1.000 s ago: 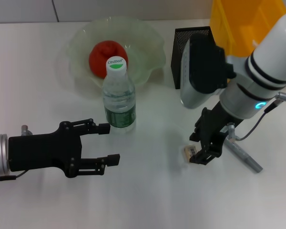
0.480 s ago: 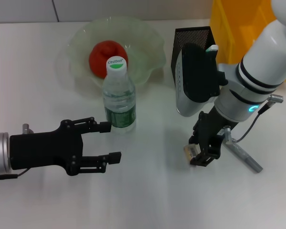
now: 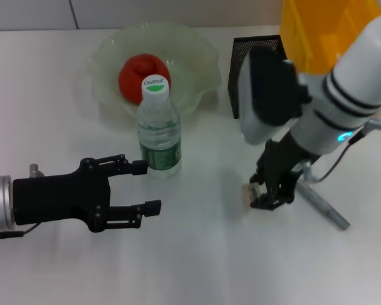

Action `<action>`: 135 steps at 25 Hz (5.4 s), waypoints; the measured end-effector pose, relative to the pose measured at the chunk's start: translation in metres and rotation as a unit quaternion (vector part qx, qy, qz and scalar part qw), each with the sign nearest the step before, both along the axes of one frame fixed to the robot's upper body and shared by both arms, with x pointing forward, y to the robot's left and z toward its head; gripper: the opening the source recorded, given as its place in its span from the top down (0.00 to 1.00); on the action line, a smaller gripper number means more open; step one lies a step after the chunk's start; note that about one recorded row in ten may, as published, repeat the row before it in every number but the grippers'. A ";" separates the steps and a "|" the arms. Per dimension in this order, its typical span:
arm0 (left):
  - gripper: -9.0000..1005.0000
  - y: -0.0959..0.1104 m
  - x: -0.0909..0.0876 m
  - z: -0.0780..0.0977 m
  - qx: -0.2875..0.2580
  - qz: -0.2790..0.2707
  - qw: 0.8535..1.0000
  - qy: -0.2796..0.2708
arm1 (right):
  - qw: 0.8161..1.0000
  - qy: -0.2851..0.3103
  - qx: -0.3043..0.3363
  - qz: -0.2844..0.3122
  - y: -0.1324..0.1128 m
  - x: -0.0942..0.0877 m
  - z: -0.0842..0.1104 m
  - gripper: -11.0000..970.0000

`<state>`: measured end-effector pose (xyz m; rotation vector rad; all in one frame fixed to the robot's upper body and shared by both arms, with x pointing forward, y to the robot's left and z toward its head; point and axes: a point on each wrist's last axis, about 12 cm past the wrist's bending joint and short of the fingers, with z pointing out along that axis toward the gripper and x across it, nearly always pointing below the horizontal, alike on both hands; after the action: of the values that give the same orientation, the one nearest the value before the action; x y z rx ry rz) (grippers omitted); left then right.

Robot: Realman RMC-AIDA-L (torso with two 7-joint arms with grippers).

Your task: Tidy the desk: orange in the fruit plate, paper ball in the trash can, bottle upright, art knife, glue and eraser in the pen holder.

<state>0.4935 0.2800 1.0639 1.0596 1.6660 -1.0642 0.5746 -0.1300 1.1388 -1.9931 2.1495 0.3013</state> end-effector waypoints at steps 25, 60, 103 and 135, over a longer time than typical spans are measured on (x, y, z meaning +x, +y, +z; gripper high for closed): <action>0.19 -0.002 0.000 0.000 -0.003 -0.002 1.000 0.004 | 0.933 -0.147 0.153 -0.291 -0.037 0.102 0.066 0.38; 0.19 -0.004 0.002 0.000 -0.002 -0.001 1.000 0.003 | 0.955 0.046 -0.020 -0.292 -0.052 0.016 -0.019 0.34; 0.19 0.000 0.005 0.006 -0.020 0.019 1.000 -0.014 | 0.822 -0.109 0.434 -0.352 -0.070 0.071 0.012 0.67; 0.19 0.014 0.000 0.022 -0.032 -0.038 0.999 -0.006 | 0.814 0.066 0.551 -0.172 -0.181 -0.130 -0.066 0.29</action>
<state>0.4932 0.2938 1.0863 1.0923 1.5829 -1.1498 0.4445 -0.3108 1.0725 -0.9098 1.6471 1.2798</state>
